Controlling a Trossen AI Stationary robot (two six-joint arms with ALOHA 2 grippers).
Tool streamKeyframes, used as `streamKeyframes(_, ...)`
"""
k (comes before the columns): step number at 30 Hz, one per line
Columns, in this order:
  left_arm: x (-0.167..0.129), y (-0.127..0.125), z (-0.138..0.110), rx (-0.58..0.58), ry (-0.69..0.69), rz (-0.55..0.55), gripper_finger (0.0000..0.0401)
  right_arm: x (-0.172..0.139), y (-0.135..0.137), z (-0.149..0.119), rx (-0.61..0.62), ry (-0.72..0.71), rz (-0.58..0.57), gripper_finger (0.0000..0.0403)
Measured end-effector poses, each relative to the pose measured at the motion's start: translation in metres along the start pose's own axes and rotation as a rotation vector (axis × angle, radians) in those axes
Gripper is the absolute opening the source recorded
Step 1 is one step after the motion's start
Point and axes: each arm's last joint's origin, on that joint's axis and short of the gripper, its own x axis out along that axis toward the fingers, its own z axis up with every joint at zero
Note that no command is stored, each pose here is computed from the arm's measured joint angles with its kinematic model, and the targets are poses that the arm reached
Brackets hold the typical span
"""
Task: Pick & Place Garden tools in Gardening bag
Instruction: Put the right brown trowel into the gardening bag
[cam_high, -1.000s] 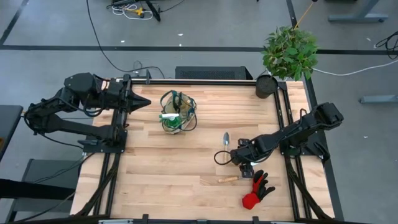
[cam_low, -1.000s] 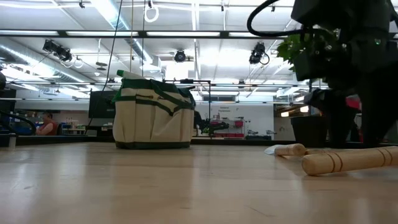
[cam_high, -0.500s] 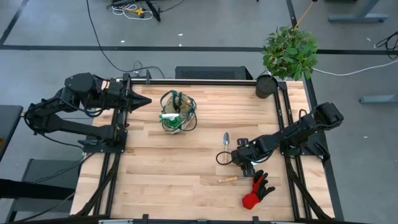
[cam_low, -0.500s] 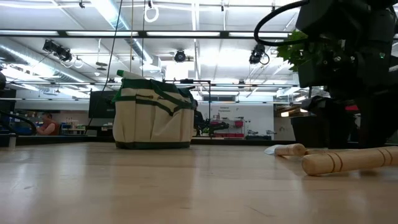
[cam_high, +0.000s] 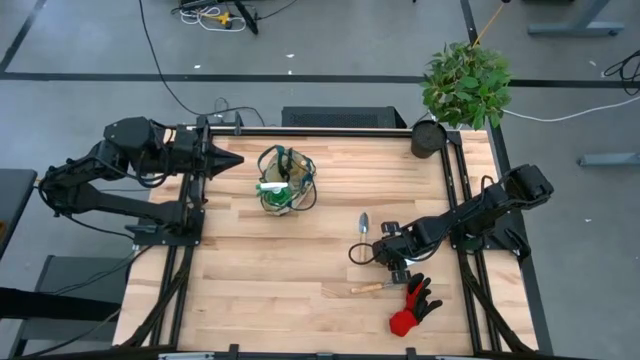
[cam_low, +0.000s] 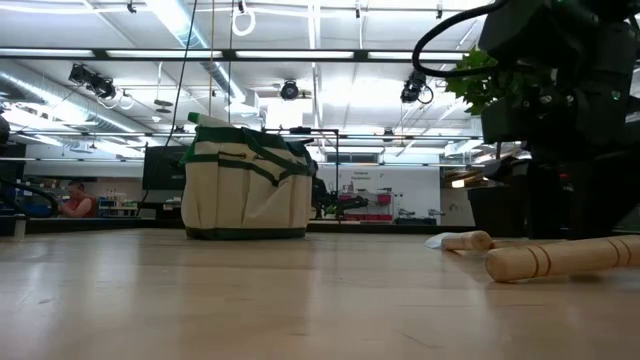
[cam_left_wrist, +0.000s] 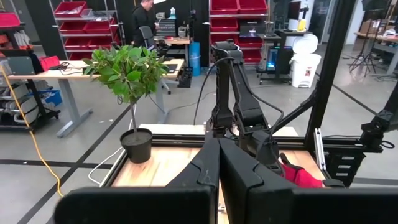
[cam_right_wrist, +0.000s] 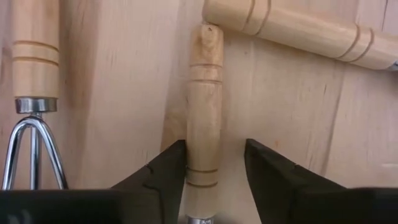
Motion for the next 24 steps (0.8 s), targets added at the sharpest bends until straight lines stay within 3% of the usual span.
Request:
streamKeyframes(11, 0.0001, 0.0001, -0.0001, 0.000, 0.001, 0.002, 0.0009, 0.0004, 0.0005, 0.0004, -0.023, -0.001, 0.016, 0.0106)
streamKeyframes(24, 0.0001, 0.0001, -0.0001, 0.000, 0.000, 0.002, 0.0007, 0.0003, 0.0015, 0.0007, -0.023, -0.001, 0.050, 0.0069)
